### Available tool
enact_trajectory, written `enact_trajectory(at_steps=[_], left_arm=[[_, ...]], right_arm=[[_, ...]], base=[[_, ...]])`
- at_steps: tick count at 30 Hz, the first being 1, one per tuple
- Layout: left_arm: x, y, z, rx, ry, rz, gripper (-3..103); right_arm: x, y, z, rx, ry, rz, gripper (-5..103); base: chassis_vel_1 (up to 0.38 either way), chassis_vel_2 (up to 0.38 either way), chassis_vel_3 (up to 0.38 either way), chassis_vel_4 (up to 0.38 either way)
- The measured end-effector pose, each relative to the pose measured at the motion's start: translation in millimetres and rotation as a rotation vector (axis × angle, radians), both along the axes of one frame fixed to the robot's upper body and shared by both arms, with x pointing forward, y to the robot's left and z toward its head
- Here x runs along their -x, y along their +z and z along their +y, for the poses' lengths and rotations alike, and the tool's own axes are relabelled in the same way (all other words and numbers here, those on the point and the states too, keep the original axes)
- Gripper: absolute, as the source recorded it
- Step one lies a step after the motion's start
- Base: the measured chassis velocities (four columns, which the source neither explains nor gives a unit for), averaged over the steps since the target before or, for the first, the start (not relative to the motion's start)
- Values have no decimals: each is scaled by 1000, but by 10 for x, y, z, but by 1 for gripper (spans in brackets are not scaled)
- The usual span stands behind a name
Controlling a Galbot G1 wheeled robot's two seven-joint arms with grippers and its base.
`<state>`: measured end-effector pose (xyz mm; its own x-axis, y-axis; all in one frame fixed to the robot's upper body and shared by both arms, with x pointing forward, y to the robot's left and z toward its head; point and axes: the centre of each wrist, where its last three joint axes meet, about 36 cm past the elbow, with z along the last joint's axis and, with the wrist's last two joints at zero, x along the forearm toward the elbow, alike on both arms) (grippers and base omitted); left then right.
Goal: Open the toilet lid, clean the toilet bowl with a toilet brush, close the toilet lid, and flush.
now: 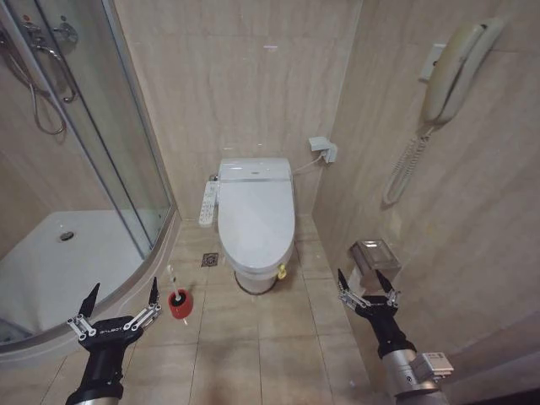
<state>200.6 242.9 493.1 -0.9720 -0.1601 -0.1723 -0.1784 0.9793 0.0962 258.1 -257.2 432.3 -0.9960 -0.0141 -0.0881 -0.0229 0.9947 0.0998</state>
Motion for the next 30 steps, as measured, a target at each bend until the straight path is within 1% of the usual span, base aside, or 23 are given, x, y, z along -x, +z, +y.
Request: enact_trajectory(at_steps=[14, 30], left_arm=[[0, 0, 0, 0, 0, 0, 100], [0, 0, 0, 0, 0, 0, 100]], right_arm=[[-75, -125, -6, -13, 14, 2, 100], [-83, -151, -15, -20, 20, 2, 100]], base=[[-130, 130, 129, -136], [-122, 121, 122, -131]])
